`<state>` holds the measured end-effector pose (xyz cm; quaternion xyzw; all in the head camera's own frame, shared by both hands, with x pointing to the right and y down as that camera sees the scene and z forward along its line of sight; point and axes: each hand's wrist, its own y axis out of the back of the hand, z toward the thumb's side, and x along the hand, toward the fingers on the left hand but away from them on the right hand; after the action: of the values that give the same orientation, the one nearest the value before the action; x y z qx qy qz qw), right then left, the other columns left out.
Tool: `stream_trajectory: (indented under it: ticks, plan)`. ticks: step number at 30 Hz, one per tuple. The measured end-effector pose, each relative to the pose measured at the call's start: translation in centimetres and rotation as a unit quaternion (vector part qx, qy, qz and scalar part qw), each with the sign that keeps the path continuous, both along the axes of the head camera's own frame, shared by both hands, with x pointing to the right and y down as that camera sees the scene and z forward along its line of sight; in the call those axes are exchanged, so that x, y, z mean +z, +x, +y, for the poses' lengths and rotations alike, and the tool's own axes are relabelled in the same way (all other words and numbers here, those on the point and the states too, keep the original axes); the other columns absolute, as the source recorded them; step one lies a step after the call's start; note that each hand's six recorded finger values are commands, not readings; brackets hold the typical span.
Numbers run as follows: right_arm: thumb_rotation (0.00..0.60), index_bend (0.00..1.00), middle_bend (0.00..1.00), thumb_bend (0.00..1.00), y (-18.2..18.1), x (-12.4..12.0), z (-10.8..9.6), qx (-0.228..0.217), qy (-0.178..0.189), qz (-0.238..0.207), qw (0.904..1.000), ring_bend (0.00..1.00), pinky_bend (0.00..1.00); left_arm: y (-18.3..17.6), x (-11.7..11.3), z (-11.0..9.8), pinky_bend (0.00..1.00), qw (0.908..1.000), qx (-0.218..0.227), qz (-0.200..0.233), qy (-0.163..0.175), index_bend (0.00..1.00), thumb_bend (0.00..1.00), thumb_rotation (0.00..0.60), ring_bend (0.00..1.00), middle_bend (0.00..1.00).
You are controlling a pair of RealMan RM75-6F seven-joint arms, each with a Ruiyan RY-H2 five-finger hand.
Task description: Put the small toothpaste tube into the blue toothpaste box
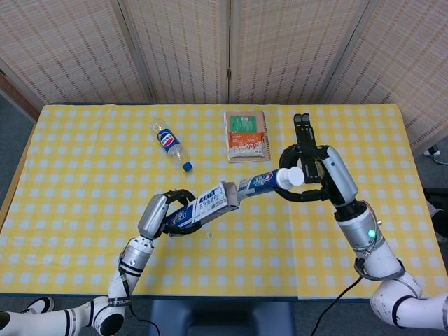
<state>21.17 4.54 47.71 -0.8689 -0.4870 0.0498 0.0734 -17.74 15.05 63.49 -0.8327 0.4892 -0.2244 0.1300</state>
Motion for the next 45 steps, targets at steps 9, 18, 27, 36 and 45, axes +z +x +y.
stream_trajectory:
  ticks: [9,18,27,36,45]
  plan:
    - [0.6,0.83,0.65,0.27,-1.3,0.4,0.1,-0.006,-0.014,-0.022,0.9996,0.58,0.68,0.4,-0.4,-0.2,0.48,1.0,0.001,0.006,0.003,0.52,0.2,0.6,0.53,0.7]
    - [0.6,0.83,0.65,0.27,-2.4,0.0,0.5,-0.013,-0.028,-0.049,0.9983,0.58,0.68,0.1,0.5,-0.7,0.48,0.9999,-0.009,0.003,-0.008,0.52,0.2,0.6,0.53,0.7]
    - [0.6,0.83,0.65,0.27,-1.9,0.6,0.5,-0.005,-0.037,-0.059,0.9976,0.59,0.68,-0.1,-1.0,-1.3,0.48,0.9993,-0.026,0.021,0.017,0.52,0.2,0.6,0.53,0.7]
    - [0.6,0.83,0.65,0.27,-2.0,1.2,0.6,-0.004,-0.044,-0.069,0.9966,0.58,0.68,0.6,-1.5,-1.2,0.48,0.999,-0.025,0.029,0.022,0.52,0.2,0.6,0.53,0.7]
    - [0.6,0.83,0.65,0.27,-3.2,3.0,0.3,0.006,-0.074,-0.12,0.9901,0.58,0.68,1.2,-2.6,-1.7,0.48,0.9971,-0.045,0.048,0.038,0.52,0.2,0.6,0.53,0.7]
